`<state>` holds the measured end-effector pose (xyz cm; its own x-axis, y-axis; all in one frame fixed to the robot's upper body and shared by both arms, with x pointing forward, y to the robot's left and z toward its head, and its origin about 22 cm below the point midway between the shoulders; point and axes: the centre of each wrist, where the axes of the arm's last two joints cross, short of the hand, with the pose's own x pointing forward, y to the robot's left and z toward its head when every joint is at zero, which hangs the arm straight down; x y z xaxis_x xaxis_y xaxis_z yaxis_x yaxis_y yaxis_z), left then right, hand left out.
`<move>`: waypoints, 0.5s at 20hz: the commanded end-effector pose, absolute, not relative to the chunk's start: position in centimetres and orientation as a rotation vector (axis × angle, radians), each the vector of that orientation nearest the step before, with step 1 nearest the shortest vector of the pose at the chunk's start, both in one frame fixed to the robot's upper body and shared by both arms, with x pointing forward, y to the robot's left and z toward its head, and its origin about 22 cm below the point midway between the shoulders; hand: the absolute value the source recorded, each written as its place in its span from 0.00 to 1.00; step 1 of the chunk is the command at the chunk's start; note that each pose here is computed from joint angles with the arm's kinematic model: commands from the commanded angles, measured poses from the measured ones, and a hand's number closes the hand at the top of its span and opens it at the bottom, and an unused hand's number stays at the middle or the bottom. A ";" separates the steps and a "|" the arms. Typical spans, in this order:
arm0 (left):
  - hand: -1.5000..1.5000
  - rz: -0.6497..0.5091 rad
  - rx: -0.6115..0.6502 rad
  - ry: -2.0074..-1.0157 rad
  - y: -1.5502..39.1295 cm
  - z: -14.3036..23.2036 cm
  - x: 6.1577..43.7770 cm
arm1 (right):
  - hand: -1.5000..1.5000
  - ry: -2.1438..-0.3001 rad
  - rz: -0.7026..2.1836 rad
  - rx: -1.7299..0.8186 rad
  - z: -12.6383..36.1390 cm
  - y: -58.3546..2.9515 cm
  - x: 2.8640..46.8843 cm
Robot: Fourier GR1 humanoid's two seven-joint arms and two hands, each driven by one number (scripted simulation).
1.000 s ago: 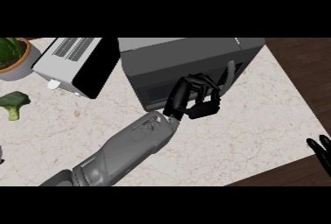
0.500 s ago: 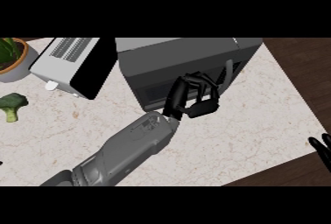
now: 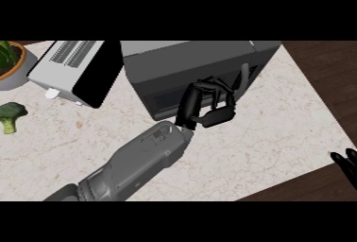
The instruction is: Pick up the milk, place it into the microwave and close the microwave
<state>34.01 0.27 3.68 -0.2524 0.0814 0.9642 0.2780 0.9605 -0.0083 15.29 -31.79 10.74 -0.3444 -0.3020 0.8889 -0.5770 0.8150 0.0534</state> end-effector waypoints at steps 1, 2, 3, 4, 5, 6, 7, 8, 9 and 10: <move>1.00 -0.133 -0.166 -1.806 1.4 3.7 36.0 | 0.00 -1.936 0.361 0.689 11.0 -31.6 15.3; 1.00 -0.118 -0.167 -1.823 1.3 4.1 36.2 | 0.00 -1.941 0.358 0.695 11.1 -31.5 15.3; 1.00 -0.126 -0.155 -1.826 1.3 3.9 36.1 | 0.00 -1.940 0.361 0.701 11.1 -31.4 15.3; 1.00 -0.120 -0.165 -1.820 1.3 3.8 36.1 | 0.00 -1.939 0.366 0.701 11.3 -31.4 15.3; 1.00 -0.110 -0.156 -1.829 1.4 3.8 36.1 | 0.00 -1.943 0.370 0.706 11.4 -31.4 15.2; 1.00 -0.104 -0.168 -1.827 1.4 3.9 36.2 | 0.00 -1.931 0.379 0.709 11.4 -31.4 15.1; 1.00 -0.100 -0.160 -1.834 1.4 4.1 36.3 | 0.00 -1.938 0.368 0.695 11.5 -31.7 15.2; 1.00 -0.103 -0.161 -1.831 1.4 3.9 36.3 | 0.00 -1.943 0.375 0.704 11.7 -31.5 15.2; 1.00 -0.102 -0.159 -1.835 1.3 4.0 36.2 | 0.00 -1.930 0.376 0.706 11.6 -31.5 15.2; 1.00 -0.112 -0.149 -1.845 1.5 3.7 36.3 | 0.00 -1.947 0.384 0.701 11.9 -31.7 15.2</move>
<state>34.03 0.38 3.37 -0.2885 0.0928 0.9530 0.2459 0.9691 -0.0199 15.23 -31.57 11.49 -0.3340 -0.3102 0.8901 -0.6164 0.7863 0.0428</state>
